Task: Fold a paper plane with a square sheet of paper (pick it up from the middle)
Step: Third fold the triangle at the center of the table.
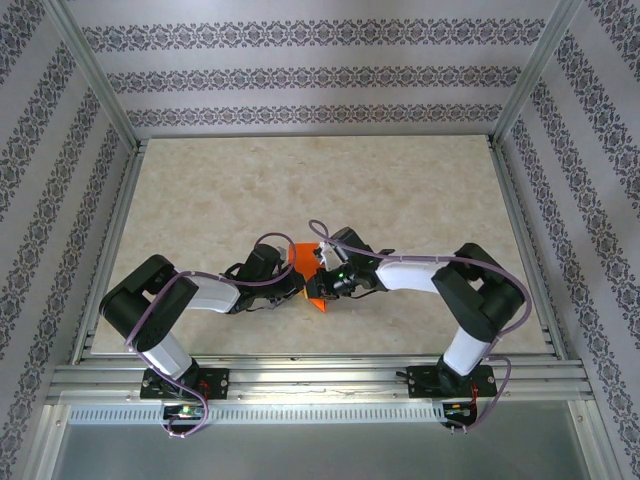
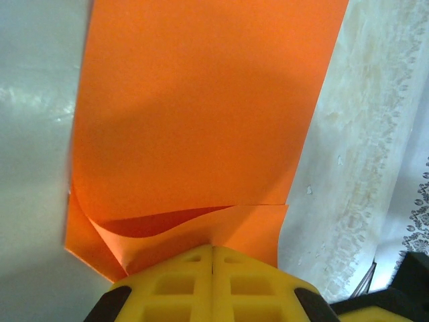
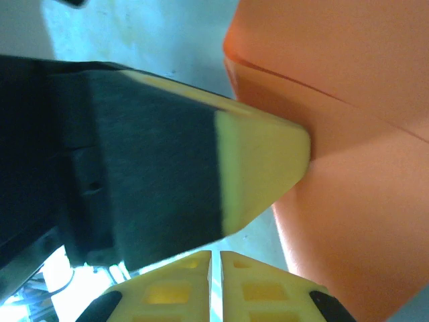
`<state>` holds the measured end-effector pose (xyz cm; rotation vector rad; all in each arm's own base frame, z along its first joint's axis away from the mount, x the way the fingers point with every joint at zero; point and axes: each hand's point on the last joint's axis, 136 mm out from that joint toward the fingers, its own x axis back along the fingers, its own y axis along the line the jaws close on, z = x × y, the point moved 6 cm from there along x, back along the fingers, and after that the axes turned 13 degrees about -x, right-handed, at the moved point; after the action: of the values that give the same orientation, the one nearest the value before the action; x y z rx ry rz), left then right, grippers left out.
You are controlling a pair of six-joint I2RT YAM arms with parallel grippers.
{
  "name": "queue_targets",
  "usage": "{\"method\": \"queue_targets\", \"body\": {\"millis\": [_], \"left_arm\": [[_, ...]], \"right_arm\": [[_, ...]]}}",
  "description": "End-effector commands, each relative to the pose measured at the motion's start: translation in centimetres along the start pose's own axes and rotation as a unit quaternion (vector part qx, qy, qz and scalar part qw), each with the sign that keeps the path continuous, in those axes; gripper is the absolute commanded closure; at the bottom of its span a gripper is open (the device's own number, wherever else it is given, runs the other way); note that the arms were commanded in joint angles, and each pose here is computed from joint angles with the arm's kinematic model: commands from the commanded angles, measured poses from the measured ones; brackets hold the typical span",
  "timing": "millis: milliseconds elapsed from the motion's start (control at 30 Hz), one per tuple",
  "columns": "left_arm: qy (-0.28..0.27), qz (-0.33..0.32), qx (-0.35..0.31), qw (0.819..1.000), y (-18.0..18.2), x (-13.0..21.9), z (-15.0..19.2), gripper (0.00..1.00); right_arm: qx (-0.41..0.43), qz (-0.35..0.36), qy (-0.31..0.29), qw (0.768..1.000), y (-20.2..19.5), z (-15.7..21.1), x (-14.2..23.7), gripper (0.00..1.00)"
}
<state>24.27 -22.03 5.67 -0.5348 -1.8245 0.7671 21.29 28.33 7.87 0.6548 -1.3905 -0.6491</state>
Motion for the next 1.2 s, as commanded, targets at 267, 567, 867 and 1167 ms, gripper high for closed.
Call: {"method": "queue_targets", "body": {"millis": [267, 567, 867, 1167], "left_arm": [[0.022, -0.041, -0.001, 0.999, 2.0, -0.2, 1.5, 1.0], [0.022, -0.047, 0.007, 0.999, 2.4, -0.3, 1.6, 1.0], [0.021, -0.046, 0.008, 0.999, 2.3, -0.3, 1.6, 1.0], [0.01, -0.035, 0.012, 0.999, 1.9, 0.2, 1.5, 1.0]], "right_arm": [[-0.044, 0.034, 0.038, 0.998, -3.6, 2.2, -0.9, 0.88], [-0.029, 0.028, 0.045, 0.998, -4.0, 3.8, -0.3, 0.88], [-0.022, 0.028, 0.065, 0.997, -4.2, 5.9, 0.5, 0.87], [-0.007, -0.034, -0.018, 0.999, 0.4, 3.3, 4.5, 0.85]]}}
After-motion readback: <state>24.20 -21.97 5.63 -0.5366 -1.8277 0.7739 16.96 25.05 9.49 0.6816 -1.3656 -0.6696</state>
